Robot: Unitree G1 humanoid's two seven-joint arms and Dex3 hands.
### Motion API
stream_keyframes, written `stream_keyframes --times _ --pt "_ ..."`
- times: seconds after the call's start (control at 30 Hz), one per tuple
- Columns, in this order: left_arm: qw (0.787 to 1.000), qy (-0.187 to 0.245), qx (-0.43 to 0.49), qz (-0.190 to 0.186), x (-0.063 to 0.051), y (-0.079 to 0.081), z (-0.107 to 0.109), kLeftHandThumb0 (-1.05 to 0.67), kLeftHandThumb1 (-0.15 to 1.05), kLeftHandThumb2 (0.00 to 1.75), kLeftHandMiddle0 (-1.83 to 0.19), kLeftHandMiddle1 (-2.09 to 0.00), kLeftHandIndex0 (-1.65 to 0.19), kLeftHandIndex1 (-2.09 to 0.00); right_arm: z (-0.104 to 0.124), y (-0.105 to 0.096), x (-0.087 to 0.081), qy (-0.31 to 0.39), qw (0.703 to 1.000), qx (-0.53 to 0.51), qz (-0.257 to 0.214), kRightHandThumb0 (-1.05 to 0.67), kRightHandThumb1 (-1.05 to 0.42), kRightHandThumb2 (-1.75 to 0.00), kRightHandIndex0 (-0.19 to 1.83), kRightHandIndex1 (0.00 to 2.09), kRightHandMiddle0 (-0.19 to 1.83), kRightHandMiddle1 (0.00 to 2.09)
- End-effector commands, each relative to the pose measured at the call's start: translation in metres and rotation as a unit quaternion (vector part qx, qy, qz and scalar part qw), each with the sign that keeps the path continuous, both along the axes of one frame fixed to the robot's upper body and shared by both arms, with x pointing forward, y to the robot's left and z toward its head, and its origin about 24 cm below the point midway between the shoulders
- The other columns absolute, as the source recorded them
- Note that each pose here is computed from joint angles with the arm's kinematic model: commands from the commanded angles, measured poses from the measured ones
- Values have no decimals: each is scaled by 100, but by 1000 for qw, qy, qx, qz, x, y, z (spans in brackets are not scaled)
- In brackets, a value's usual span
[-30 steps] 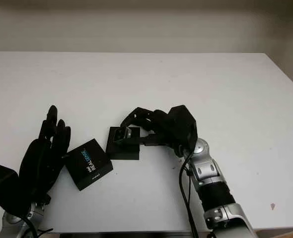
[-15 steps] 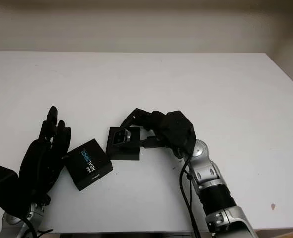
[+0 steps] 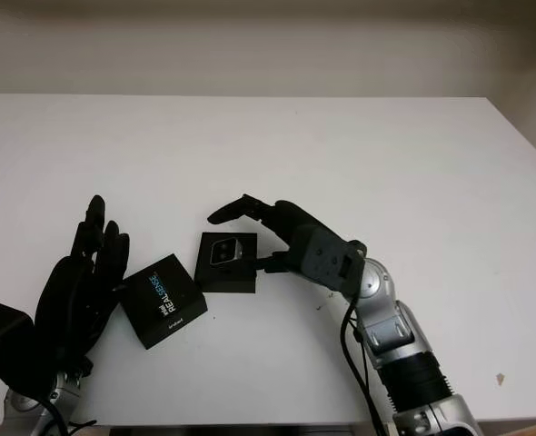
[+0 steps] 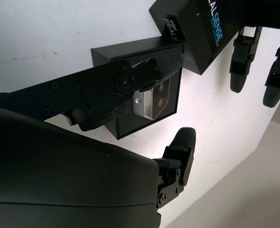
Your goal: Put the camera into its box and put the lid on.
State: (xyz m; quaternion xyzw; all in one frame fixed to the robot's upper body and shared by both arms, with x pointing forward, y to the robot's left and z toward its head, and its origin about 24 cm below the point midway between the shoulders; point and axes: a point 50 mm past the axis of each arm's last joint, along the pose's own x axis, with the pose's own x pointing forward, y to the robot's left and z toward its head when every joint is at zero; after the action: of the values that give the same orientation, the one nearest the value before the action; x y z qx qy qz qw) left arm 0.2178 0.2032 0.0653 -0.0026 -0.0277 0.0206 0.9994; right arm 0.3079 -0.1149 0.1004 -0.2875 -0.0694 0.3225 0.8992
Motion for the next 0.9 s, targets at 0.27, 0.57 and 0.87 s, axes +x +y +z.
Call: stream_keyframes --times 0.27,0.57,0.87 --pt "1000 -9 7 -2 0 0 3 -75 105 44 17 -5 17 -5 11 -5 -10 -62 998 -6 -12 -54 -98 -6 0 5 10 39" --pt "1000 -7 3 0 -1 0 4 -75 105 44 16 -5 17 -5 13 -11 -35 -221 964 -136 53 -71 -105 -48 -4 3 0 21" --pt "1000 -8 4 0 -3 1 4 -75 105 43 16 -5 17 -5 -7 -27 -44 -220 949 -212 80 -76 -105 -54 -10 2 -5 13"
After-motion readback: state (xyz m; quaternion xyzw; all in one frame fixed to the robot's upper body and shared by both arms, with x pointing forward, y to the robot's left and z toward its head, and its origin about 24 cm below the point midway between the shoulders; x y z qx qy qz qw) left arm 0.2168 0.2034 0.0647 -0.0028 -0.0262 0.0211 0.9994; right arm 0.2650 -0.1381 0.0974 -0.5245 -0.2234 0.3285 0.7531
